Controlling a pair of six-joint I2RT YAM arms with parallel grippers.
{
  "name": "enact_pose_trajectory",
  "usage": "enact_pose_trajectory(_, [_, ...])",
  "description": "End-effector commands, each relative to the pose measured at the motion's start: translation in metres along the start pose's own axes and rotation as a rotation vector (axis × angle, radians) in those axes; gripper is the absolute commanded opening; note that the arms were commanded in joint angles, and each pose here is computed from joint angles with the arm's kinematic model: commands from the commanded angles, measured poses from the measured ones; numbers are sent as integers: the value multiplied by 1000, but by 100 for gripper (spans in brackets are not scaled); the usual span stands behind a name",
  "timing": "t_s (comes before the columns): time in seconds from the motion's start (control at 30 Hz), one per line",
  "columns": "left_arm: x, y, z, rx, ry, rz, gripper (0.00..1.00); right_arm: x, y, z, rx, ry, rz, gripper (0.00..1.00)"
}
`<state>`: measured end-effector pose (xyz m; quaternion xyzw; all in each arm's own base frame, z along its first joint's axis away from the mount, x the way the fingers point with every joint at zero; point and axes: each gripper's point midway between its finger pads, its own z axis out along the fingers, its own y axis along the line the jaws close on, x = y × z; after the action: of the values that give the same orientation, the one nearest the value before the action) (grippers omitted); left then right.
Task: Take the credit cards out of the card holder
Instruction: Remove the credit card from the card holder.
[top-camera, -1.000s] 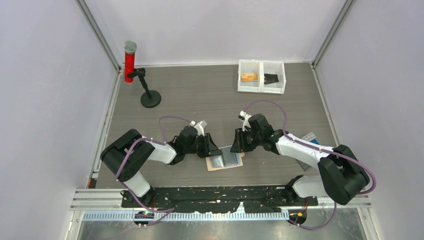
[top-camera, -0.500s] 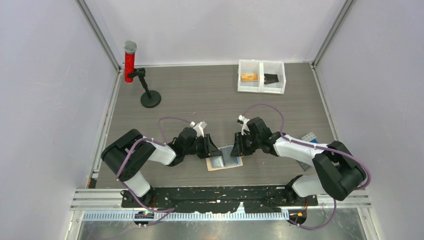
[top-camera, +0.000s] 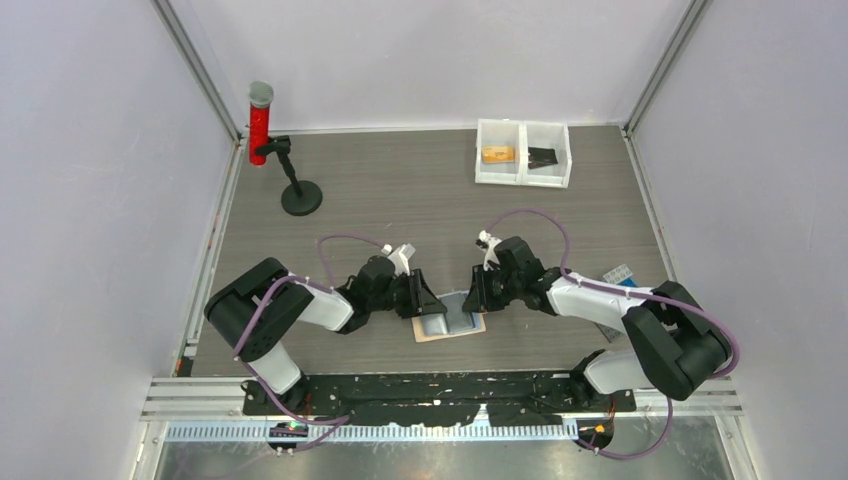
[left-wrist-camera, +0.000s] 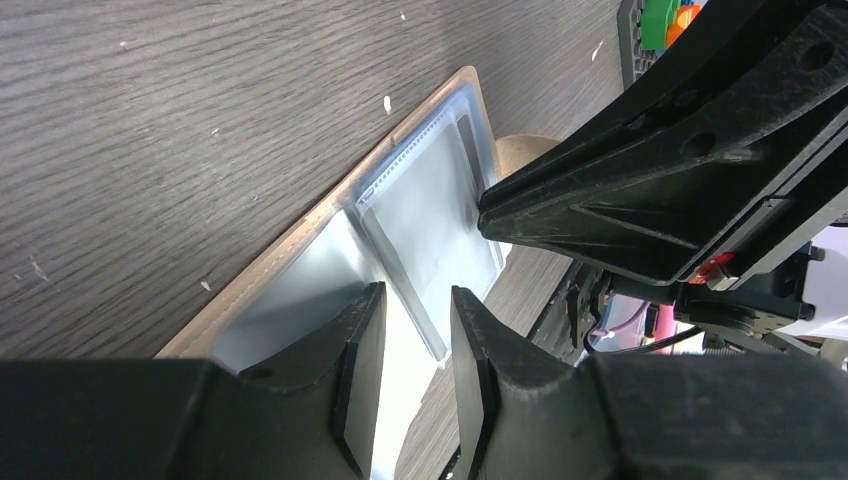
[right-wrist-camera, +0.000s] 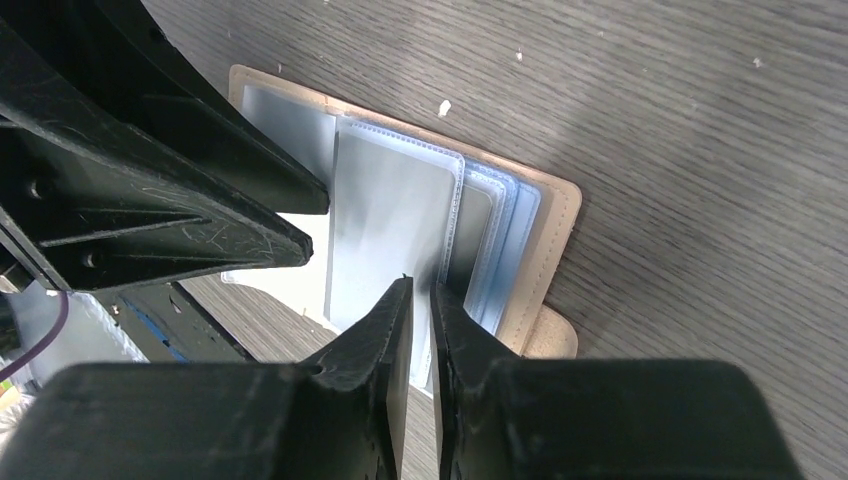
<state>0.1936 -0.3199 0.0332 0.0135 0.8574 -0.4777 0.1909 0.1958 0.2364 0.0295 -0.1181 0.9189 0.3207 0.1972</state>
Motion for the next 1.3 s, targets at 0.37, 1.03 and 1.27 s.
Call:
enact_pose_trajectory(0.37, [4,-3,-1,21,0,11,30,12,14,-2,-93,2,12,19])
enact_pose_trajectory(1.03, [5,-18,-3,49,1,14,30,-20,43,-8,-198,-97,21,30])
enact_pose_trajectory(1.27, [0,-25,-15,37,-22,31,30,-10,11,-16,-9,-69,5,33])
